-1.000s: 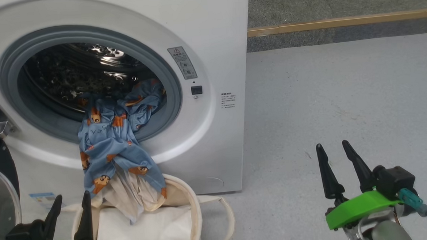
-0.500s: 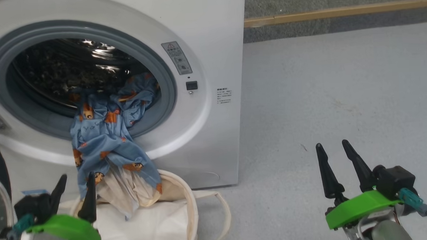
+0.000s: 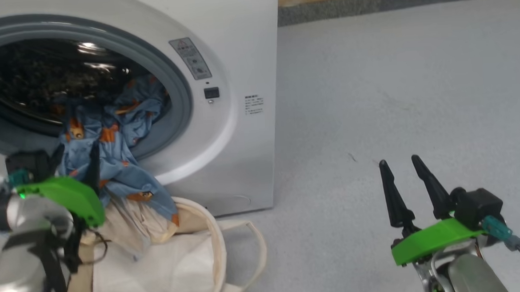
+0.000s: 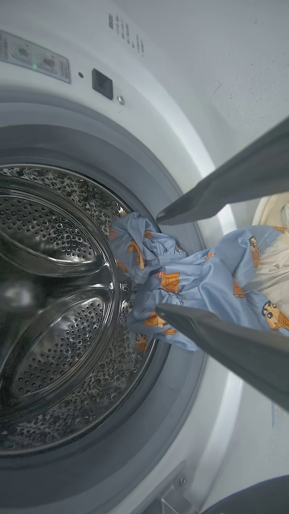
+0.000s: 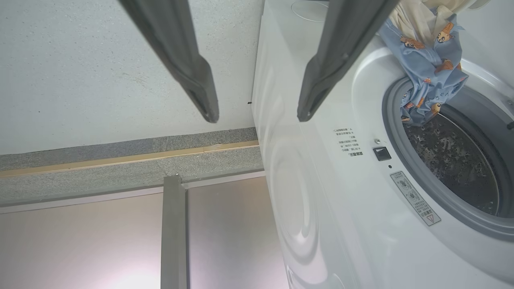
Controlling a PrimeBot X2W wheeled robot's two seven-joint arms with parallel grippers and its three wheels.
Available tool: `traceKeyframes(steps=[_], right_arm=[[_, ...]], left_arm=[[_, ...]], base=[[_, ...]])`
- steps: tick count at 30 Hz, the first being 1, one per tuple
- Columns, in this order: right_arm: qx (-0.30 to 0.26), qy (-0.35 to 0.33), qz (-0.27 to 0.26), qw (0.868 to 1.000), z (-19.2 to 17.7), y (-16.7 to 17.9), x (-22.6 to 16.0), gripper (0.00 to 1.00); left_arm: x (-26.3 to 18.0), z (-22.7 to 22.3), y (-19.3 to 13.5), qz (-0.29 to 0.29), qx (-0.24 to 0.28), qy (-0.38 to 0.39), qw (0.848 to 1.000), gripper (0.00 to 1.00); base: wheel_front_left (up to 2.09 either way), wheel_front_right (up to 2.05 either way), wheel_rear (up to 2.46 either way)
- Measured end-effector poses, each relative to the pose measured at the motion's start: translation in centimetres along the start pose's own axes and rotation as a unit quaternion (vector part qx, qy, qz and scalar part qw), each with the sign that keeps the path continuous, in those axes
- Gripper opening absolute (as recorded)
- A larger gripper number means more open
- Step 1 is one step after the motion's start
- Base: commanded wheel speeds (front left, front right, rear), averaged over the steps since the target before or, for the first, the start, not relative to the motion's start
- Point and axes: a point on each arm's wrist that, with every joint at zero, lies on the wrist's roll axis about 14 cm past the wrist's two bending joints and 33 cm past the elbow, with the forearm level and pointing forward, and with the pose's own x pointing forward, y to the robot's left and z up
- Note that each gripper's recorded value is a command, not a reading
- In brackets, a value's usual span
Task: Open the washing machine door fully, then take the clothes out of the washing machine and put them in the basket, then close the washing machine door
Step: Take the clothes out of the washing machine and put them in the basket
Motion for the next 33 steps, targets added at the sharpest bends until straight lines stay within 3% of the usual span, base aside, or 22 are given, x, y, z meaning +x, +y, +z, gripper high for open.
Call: traceKeyframes(steps=[7, 18, 33], right_arm=[[-0.010, -0.001, -0.006, 1.000, 0.0, -0.7, 1.7, 1.00], [-0.030, 0.014, -0.021, 0.999, -1.5, -2.2, 4.9, 1.00], [-0.050, 0.054, -0.049, 0.996, -4.4, -4.5, 5.4, 1.00]], left_arm=[[4.3, -0.9, -0.1, -0.005, 0.002, 0.044, 0.999, 1.00], [10.0, -6.4, 1.6, 0.011, -0.004, 0.140, 0.990, 1.00], [12.8, -13.2, 3.9, 0.054, 0.001, 0.220, 0.974, 1.00]], base=[[0.00, 0.00, 0.00], [0.00, 0.00, 0.00], [0.00, 0.00, 0.00]])
